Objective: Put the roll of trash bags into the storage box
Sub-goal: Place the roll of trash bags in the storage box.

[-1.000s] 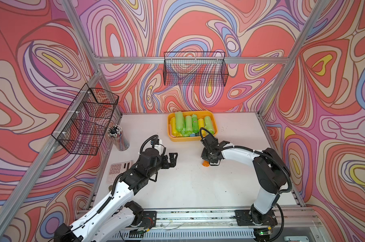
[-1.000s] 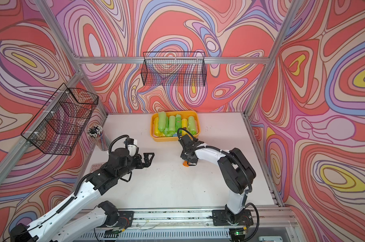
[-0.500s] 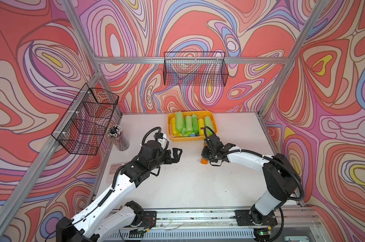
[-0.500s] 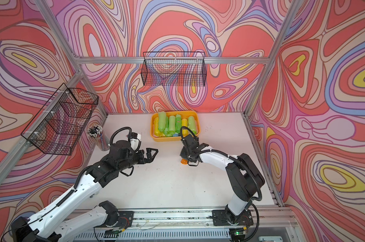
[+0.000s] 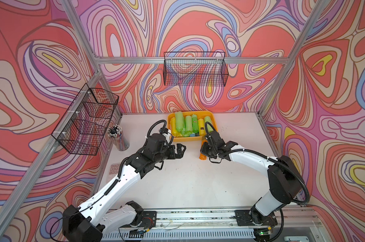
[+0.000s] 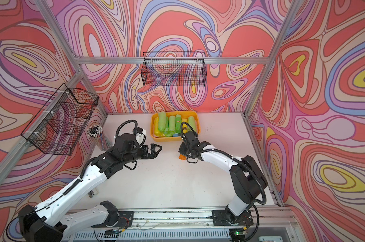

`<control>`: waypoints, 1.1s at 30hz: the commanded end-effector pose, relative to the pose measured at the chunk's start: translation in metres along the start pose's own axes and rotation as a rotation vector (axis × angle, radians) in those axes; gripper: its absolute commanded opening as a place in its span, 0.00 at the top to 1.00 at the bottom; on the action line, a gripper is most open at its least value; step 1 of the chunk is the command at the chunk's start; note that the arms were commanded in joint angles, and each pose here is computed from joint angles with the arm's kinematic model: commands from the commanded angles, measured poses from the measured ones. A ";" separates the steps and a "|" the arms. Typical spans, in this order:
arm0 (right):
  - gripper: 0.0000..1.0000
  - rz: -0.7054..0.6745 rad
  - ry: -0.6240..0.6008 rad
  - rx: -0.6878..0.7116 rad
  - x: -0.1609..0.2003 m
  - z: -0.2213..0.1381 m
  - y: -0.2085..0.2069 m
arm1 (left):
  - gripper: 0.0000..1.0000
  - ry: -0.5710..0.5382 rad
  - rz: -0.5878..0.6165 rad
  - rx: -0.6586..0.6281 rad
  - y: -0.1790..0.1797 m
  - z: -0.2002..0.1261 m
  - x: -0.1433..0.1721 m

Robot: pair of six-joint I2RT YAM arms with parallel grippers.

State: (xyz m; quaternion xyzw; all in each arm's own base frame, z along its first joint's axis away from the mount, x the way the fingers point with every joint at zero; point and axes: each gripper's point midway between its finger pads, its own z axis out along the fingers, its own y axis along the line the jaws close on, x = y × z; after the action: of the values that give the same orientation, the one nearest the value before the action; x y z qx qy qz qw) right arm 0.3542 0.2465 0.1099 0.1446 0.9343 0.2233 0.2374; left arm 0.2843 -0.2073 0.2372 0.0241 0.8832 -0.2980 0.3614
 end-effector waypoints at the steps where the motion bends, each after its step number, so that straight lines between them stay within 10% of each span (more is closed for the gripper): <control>1: 0.81 -0.008 -0.031 -0.064 -0.013 -0.004 0.020 | 0.00 0.015 0.018 -0.002 -0.004 -0.003 -0.003; 33: 0.84 -0.240 -0.208 -0.114 -0.133 -0.004 0.081 | 0.00 0.063 -0.007 0.030 -0.017 0.008 -0.020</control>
State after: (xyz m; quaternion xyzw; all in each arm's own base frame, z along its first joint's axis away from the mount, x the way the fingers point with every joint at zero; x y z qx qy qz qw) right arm 0.4596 0.2694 0.1993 0.0697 0.8993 0.2629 0.3425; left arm 0.2983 -0.2172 0.2498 0.0362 0.8916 -0.2962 0.3407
